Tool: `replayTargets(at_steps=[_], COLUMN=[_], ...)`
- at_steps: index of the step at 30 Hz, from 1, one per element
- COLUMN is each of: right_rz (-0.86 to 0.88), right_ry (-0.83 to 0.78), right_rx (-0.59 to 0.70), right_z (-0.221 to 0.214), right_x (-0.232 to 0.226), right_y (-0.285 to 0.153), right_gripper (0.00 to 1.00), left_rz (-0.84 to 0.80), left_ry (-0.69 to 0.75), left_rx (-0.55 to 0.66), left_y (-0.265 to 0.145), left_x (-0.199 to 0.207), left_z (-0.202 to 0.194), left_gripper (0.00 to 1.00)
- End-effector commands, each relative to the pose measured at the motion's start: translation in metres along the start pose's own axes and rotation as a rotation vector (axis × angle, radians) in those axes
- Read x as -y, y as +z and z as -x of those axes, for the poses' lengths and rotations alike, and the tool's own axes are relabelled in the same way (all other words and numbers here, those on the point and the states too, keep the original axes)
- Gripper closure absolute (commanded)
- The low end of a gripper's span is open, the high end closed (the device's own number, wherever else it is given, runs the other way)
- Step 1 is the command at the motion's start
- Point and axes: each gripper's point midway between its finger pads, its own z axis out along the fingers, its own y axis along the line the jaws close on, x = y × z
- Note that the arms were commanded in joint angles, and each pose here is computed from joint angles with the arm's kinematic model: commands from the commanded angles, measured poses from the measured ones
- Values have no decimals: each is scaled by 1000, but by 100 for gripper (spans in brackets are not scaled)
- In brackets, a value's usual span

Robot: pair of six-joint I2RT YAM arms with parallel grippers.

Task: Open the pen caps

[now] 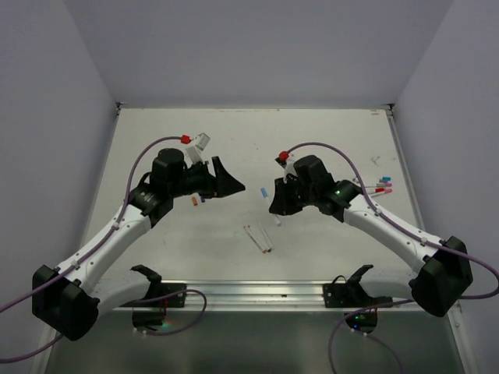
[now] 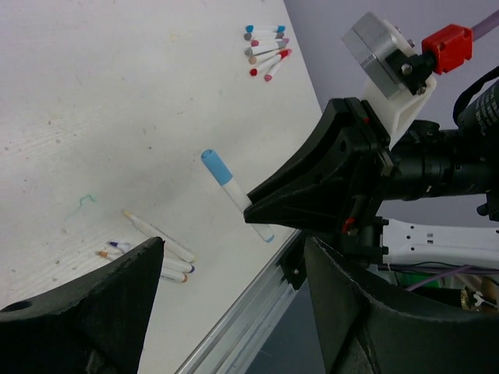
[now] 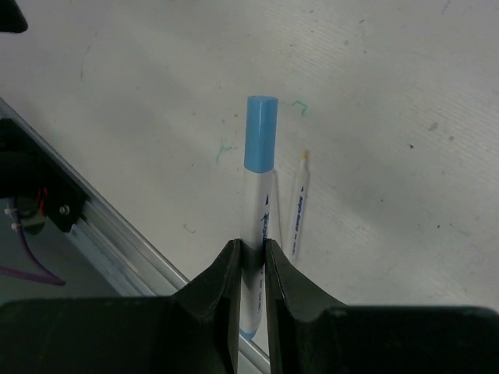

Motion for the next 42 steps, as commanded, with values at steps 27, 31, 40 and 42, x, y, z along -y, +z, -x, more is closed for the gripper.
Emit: replayTargets(at_steps=[27, 31, 40, 42], right_rz=[305, 322, 335, 331], right_ry=[-197, -182, -169, -164], right_rx=[95, 121, 134, 131], right_z=[-1, 11, 22, 22], right_x=[-66, -72, -78, -77], right_y=[-4, 0, 8, 11], right_gripper=[100, 100, 100, 100], left_rz=[-198, -203, -220, -240], left_ry=[-55, -52, -82, -82], left_rx=[82, 72, 56, 58], left_y=[18, 23, 30, 31], left_x=[-16, -13, -13, -10], left_z=[-6, -13, -17, -16], left_gripper=[28, 30, 30, 30])
